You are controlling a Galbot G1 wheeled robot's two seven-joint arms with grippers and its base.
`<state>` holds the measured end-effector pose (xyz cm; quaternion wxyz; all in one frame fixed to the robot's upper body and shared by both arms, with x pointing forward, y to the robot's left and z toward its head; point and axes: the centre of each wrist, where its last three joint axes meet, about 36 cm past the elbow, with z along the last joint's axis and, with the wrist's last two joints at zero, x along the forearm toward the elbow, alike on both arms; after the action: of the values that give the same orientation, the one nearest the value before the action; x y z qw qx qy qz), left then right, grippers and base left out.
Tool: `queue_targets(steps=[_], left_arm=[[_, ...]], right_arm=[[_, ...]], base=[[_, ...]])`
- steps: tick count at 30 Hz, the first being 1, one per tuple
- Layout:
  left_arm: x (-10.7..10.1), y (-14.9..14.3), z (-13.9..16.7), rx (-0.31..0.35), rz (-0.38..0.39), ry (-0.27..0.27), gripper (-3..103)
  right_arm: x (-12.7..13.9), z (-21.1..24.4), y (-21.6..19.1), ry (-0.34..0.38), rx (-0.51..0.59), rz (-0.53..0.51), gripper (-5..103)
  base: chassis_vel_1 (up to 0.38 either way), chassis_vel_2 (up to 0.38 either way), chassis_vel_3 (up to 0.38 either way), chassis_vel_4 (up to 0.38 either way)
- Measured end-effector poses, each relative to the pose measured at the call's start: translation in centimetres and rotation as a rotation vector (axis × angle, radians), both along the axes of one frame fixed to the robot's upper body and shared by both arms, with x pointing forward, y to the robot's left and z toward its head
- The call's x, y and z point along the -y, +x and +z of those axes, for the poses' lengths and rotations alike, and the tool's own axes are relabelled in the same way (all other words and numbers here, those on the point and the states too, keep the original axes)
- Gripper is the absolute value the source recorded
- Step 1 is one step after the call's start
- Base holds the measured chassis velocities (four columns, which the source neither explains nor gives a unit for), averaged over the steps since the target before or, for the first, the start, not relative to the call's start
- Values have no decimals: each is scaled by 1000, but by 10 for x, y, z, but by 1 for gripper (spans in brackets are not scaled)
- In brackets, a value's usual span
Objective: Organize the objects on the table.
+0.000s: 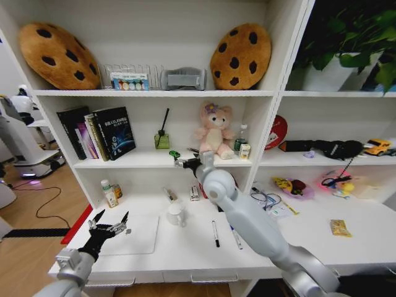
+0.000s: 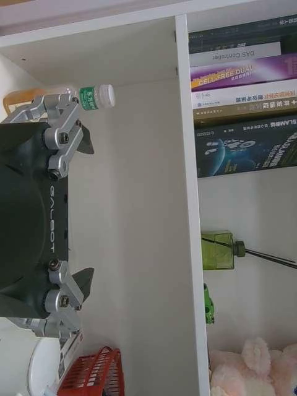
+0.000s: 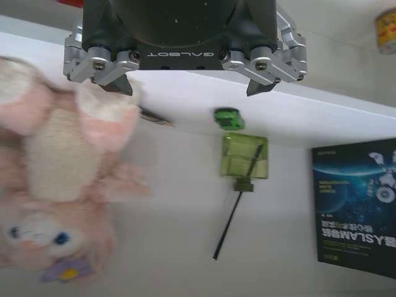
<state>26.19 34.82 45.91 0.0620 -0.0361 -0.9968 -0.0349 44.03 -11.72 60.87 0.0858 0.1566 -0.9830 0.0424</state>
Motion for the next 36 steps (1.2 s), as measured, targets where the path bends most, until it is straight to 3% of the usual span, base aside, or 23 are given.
queue_targets(steps=[6,14,19,27,29,36], left_arm=[[0,0,0,0,0,0,100],[0,0,0,0,0,0,100],[0,0,0,0,0,0,100],[0,0,0,0,0,0,100],[0,0,0,0,0,0,100],[0,0,0,0,0,0,100]], right_arm=[[47,-28,-59,-39,-8,-45,100],[65,-90,-83,-37,-100,-144,100],[53,-142,-66,-9,-171,-225,100],[-1,-203,-62,37,-350,-291,99],[-14,-213,-66,28,-384,-324,88],[-14,-223,-74,-2,-406,-353,82]], base=[[0,0,0,0],[0,0,0,0],[0,0,0,0],[0,0,0,0],[0,0,0,0],[0,0,0,0]])
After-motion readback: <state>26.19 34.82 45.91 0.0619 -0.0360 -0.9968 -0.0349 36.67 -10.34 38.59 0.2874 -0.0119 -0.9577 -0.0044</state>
